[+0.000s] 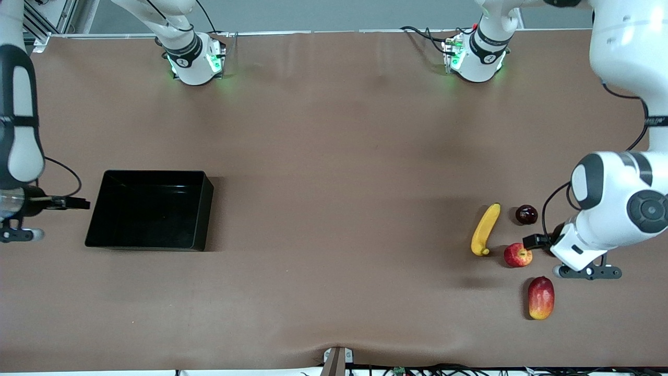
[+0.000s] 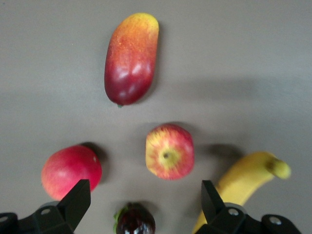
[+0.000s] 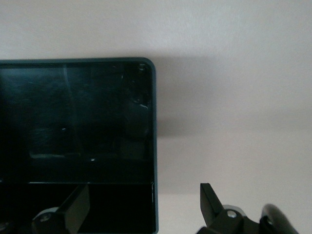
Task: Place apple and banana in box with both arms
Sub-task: 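Grasp the red-yellow apple with the left gripper while the right gripper grips the box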
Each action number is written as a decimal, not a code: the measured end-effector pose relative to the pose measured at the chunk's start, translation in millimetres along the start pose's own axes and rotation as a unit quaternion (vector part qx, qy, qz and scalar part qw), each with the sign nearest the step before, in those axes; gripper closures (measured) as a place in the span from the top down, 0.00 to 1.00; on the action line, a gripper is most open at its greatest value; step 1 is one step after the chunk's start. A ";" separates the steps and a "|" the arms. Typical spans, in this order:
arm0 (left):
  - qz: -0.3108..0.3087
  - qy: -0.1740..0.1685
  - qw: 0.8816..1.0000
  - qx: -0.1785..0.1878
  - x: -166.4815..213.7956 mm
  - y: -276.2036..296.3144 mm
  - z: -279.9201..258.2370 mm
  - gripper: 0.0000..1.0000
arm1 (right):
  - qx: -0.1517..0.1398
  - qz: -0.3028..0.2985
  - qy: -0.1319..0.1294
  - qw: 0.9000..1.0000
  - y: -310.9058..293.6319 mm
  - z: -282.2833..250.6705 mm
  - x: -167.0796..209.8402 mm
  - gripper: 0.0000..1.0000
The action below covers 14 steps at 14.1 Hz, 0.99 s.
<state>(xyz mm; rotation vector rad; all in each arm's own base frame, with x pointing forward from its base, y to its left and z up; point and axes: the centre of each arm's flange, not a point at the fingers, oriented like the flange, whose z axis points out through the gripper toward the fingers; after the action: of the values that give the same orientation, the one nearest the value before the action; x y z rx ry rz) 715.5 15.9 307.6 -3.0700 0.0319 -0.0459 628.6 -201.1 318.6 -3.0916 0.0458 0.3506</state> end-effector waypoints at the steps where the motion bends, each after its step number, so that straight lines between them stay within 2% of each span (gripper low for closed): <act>1: -0.001 0.005 1.000 -0.001 2.4 -1.4 12.2 1.00 | -0.001 0.001 0.000 1.000 3.7 16.6 5.2 1.00; 4: 0.003 0.016 1.000 -0.007 7.5 6.1 40.3 1.00 | -0.002 0.000 -0.004 1.000 6.5 55.1 10.0 0.94; 6: 0.006 0.012 1.000 -0.009 7.4 11.3 55.0 1.00 | -0.002 -0.002 -0.002 1.000 5.4 70.1 7.7 0.77; 8: 0.007 0.008 1.000 -0.010 6.6 12.3 67.0 1.00 | -0.002 -0.017 -0.004 1.000 4.8 79.6 4.9 0.52; 12: 0.008 0.003 1.000 -0.011 4.7 13.8 82.5 1.00 | 0.001 -0.043 -0.008 0.999 3.9 83.0 3.3 0.11; 13: 0.008 0.001 1.000 -0.012 3.7 14.8 85.4 0.91 | 0.002 -0.043 -0.009 0.999 3.1 82.4 3.1 0.05; 14: 0.009 -0.001 1.000 -0.012 2.9 16.4 87.7 0.81 | 0.005 -0.046 -0.016 0.999 1.9 82.3 1.7 0.05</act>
<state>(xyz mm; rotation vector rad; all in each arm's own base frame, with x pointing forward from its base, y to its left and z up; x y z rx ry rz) 720.8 5.7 219.0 -3.0938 0.0610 -0.0410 611.8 -200.3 238.0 -3.0643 -0.0964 0.3954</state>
